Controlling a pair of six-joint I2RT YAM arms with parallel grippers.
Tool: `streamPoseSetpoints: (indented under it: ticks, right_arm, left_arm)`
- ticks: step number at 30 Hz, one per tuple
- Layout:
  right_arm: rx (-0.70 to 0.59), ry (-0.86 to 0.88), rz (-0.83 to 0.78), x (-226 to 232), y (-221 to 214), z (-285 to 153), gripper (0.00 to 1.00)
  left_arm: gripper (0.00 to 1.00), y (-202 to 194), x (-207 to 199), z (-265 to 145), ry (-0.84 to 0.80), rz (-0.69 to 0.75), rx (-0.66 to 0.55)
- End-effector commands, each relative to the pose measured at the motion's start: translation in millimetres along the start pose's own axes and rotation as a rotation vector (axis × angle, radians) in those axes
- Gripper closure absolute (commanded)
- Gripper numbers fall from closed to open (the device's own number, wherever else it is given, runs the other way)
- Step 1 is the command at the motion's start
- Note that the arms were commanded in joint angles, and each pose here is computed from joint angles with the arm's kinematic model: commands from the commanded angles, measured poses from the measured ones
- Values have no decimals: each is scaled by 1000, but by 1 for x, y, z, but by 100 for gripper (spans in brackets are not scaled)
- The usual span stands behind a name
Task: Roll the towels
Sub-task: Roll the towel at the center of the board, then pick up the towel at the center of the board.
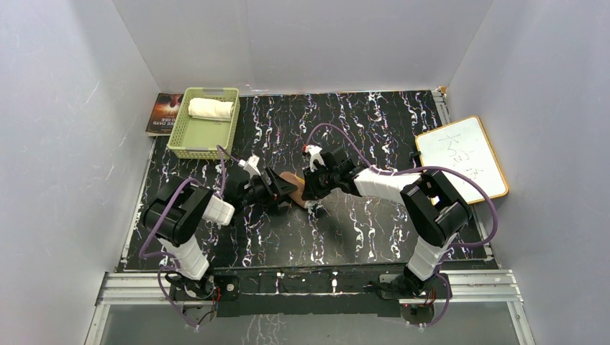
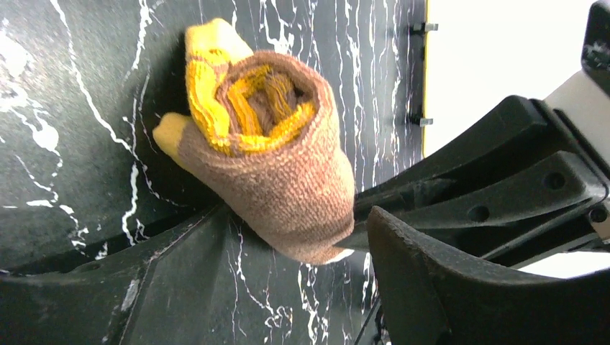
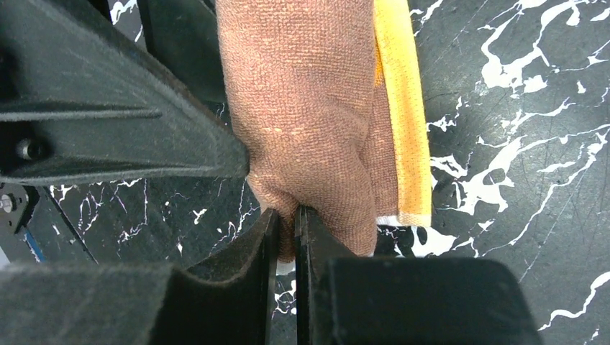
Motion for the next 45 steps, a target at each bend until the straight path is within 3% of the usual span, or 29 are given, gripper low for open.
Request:
streamPoseSetpoints:
  ticks: [1,14,32,40,45]
  right_arm:
    - [54,21,29,-1,-15,6,96]
    - [42,248,288,-13,-25,0,97]
    - [28,290,502,-48,-39,-4,97]
    - [23,310,502,-47,-38,-4,97]
    - [19,311,499,-46,-38,-5,97]
  left_arm:
    - [30,17,-7,4,-47,10,-128]
    - [30,15,2,29,-74,-30,-134]
    - [30,3,-1,58,-56,65,-59]
    - [38,-3,-1,67,-60,88,-37]
    - [57,-1,-5,66,-79,111,-41]
Point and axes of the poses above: each gripper's point midway between its finger pads, its own z axis out along the fingers, its own x axis along the line the jaws close on, y = z × x, the point moved 3 cm from there along -z, back along the fingers, and after that the axes turned 6 degrees about -z, right-handed, at the moved point
